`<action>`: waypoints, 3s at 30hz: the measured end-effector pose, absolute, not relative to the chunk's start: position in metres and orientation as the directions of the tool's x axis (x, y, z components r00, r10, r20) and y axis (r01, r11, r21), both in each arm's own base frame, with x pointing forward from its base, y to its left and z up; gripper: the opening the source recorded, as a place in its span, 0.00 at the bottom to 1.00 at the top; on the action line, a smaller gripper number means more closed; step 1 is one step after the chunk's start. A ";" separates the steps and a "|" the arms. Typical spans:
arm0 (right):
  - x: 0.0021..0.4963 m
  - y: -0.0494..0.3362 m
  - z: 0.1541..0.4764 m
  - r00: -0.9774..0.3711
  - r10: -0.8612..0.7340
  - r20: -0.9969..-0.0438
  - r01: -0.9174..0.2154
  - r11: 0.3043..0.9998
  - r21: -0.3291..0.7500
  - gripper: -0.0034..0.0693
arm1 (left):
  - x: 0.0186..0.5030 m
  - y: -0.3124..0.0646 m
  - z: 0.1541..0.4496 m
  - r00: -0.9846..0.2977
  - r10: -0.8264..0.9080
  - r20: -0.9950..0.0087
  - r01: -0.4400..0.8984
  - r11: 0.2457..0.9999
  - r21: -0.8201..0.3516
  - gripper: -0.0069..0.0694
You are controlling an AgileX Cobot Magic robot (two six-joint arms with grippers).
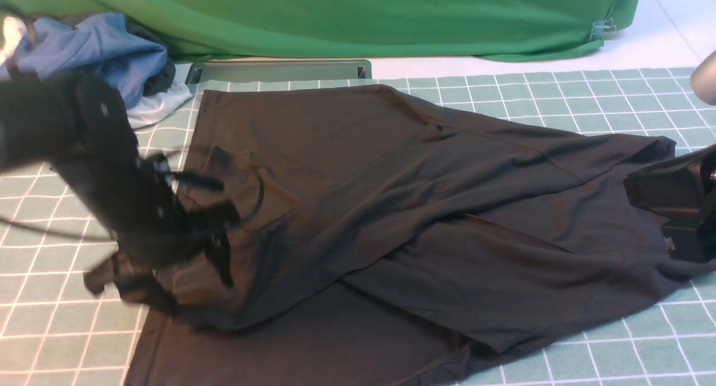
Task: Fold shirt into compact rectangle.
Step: 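Fold the left side of the dark shirt inward over its body with the left gripper, then grasp the near edge of the shirt at its hem and shoulder corners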
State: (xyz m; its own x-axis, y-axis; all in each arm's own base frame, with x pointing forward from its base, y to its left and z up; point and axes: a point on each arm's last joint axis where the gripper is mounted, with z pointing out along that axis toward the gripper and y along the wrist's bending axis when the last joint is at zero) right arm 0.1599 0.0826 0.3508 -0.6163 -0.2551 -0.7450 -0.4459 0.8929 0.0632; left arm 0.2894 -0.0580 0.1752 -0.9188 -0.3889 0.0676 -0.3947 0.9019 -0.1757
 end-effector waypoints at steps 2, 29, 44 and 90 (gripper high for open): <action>0.160 0.083 0.351 -0.616 -0.255 -0.745 -0.446 0.893 0.063 0.22 | 0.282 -0.054 0.158 -0.922 -0.376 0.093 -0.386 0.913 -0.129 0.64; 0.152 0.079 0.342 -0.680 -0.335 -0.653 -0.472 0.881 0.040 0.25 | 0.233 -0.039 0.227 -0.923 -0.372 0.098 -0.375 0.927 -0.013 0.51; 0.152 0.079 0.342 -0.681 -0.342 -0.648 -0.476 0.879 0.036 0.25 | 0.183 -0.035 0.156 -0.896 -0.443 0.038 -0.444 0.891 -0.094 0.72; 0.152 0.079 0.342 -0.679 -0.342 -0.649 -0.476 0.879 0.035 0.27 | 0.203 -0.032 0.155 -0.921 -0.383 0.072 -0.385 0.923 -0.006 0.70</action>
State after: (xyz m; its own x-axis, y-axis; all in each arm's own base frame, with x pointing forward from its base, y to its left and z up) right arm 0.1516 0.0792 0.3421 -0.6794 -0.3422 -0.6491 -0.4763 0.8786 0.0354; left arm 0.2031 -0.0324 0.1551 -0.9209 -0.3832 0.0720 -0.3846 0.9231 -0.0063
